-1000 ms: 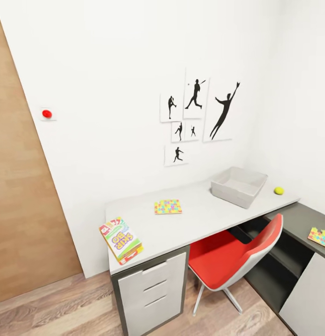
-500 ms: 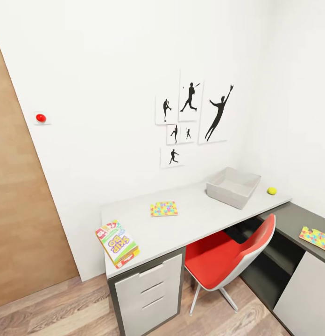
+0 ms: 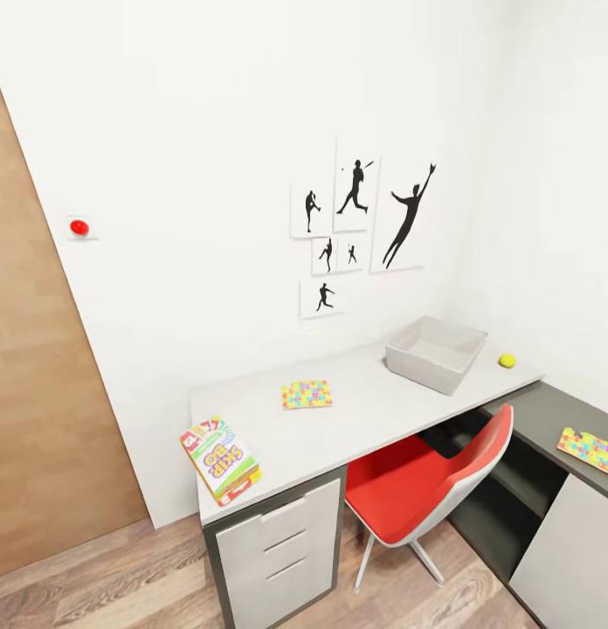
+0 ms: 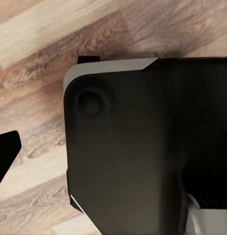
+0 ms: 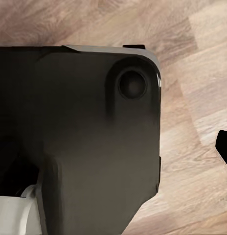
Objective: Put all the toys in the child's room - the three board games (two on the bed and one on the table), the two jigsaw puzzles on the table, and the tennis ball on the table - inside the toy box on the table in the child's room.
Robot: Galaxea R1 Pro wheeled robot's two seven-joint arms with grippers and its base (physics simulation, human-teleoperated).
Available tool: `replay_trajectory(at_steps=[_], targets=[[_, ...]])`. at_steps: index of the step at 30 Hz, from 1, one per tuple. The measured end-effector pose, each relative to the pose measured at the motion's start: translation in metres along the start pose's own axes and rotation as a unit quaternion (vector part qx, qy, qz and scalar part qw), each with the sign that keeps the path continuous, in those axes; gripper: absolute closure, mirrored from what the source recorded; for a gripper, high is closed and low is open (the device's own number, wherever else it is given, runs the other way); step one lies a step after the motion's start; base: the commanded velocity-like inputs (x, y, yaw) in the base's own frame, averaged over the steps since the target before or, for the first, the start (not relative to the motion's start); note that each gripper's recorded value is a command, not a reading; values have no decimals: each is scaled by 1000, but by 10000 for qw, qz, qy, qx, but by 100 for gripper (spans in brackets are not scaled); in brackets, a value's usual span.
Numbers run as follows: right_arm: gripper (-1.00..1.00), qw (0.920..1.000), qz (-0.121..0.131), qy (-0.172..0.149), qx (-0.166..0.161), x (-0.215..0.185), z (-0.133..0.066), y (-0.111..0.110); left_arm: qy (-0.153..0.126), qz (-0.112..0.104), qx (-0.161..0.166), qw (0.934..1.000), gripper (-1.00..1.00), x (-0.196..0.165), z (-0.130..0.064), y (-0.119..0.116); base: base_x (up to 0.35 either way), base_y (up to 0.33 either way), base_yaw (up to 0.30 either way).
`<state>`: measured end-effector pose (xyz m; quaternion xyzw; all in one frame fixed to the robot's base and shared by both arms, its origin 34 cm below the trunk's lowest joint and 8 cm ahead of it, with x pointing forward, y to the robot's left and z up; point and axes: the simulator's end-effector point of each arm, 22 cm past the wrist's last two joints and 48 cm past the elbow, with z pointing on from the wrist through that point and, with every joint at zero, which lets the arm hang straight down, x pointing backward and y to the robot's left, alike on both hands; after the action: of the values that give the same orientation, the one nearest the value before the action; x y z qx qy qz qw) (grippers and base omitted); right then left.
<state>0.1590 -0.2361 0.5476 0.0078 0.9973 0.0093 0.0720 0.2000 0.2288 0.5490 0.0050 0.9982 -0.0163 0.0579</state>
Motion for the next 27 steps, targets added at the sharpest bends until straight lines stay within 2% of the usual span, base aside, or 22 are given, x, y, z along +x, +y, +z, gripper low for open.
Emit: replay_trajectory(at_steps=[2,7,18,24,27], targets=[[-100,9998,8,-194,-16,-8,-3,2,58,-3,-1,10000,-100,-3,-3,0,0,0,0],[-100,9991,16,-421,-53,-18,-9,8,84,-7,3,10000,-100,-15,-9,-1,0,0,0],[-100,9985,24,-542,-78,-23,-23,11,-22,-7,-5,10000,-100,-40,-25,0,0,0,0],[-100,9986,1,-511,-155,-21,-29,22,-55,-2,-8,10000,-100,-47,-32,0,0,0,0],[-100,9986,22,-504,-146,-20,-32,20,-36,0,-19,10000,-100,-47,-36,1,0,0,0]])
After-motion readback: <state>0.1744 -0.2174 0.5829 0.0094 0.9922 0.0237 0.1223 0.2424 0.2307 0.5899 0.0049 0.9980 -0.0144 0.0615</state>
